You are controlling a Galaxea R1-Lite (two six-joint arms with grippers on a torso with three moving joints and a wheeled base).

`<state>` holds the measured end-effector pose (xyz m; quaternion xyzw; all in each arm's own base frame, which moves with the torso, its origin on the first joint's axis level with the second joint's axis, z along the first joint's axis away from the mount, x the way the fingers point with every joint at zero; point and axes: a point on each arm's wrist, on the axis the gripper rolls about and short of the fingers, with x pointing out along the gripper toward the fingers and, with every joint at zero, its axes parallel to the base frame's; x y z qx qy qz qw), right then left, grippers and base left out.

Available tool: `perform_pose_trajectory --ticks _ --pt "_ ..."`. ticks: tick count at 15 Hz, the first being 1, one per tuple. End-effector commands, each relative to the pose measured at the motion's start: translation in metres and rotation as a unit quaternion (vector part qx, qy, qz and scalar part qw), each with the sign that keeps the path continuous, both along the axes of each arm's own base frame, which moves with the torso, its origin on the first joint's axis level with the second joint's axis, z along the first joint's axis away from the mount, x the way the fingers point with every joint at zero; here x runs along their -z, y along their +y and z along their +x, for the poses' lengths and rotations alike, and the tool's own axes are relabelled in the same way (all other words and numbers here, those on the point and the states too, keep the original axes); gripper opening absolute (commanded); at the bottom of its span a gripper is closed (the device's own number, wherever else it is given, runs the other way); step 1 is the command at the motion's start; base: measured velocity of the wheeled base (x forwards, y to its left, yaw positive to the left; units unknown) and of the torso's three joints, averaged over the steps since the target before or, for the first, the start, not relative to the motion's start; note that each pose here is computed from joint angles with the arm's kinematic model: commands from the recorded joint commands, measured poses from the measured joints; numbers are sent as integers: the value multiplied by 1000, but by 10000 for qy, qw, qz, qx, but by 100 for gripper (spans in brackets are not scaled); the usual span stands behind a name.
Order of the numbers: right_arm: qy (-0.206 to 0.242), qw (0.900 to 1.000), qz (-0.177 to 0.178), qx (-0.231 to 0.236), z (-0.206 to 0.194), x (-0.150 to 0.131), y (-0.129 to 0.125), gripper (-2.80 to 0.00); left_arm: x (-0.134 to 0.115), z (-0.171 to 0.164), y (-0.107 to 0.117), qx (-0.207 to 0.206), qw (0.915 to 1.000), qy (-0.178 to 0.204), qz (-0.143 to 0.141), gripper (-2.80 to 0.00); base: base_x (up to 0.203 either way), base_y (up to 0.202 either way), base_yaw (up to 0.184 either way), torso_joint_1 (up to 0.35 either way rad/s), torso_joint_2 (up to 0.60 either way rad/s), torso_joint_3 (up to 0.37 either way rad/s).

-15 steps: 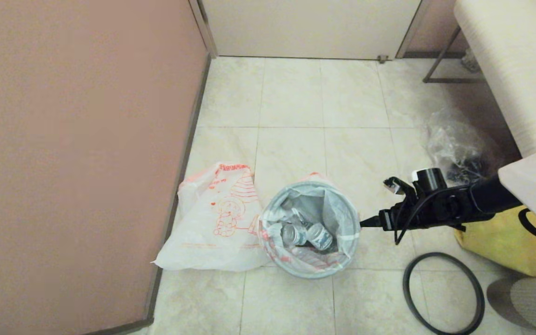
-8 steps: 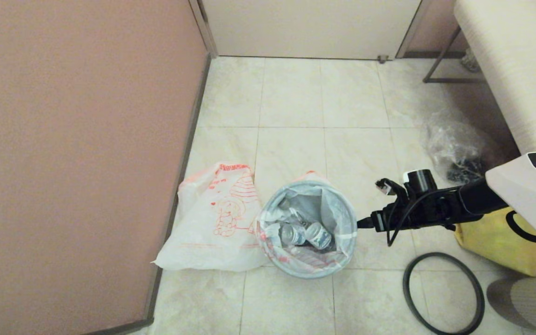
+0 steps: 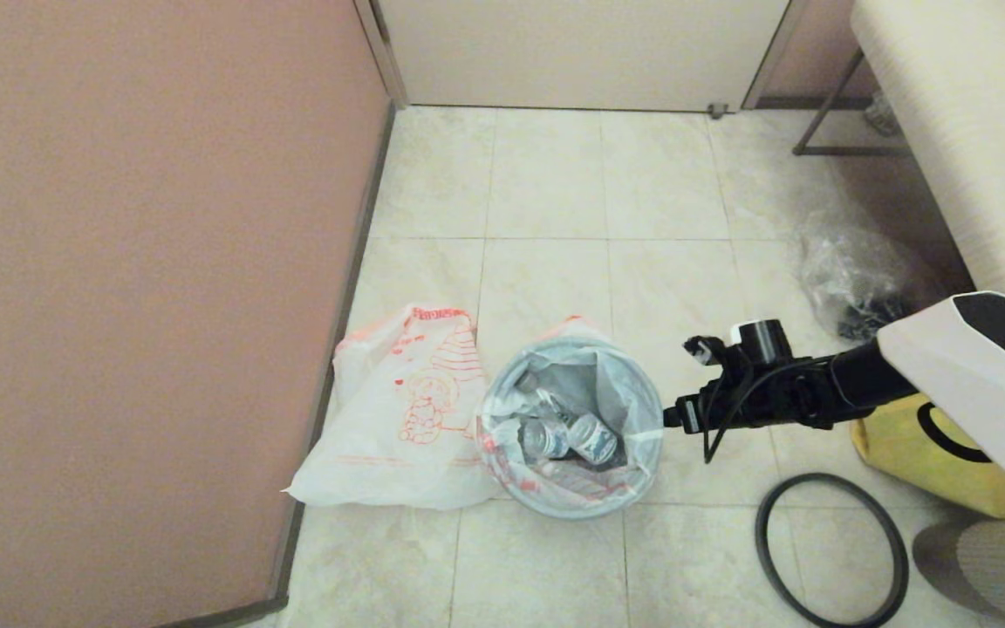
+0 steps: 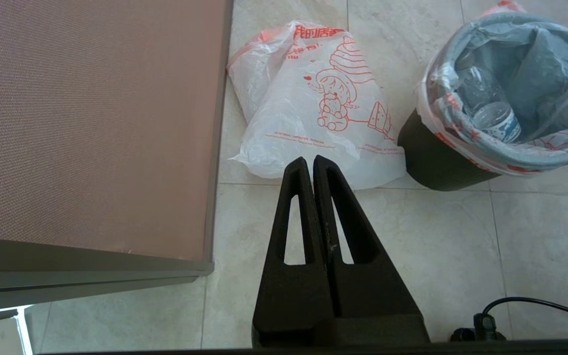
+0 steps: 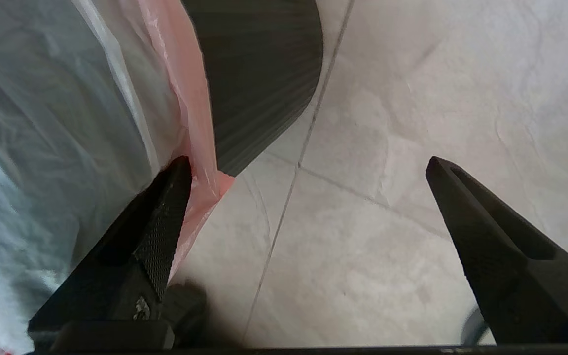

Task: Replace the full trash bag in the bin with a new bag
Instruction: Place the trash bag on the floor

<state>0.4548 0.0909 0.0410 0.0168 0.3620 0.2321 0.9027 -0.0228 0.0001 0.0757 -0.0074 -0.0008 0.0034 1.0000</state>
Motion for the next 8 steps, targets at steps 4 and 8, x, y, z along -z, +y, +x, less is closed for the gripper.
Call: perform_pose_trajectory --ticks 4,8 --pt "68 9998 -156 68 6 20 8 0 0 0 0 -4 10000 0 -3 -280 0 0 0 0 0 0" --pt "39 9994 -259 212 11 25 8 0 0 0 0 -4 10000 -2 -3 -280 0 0 0 0 0 0"
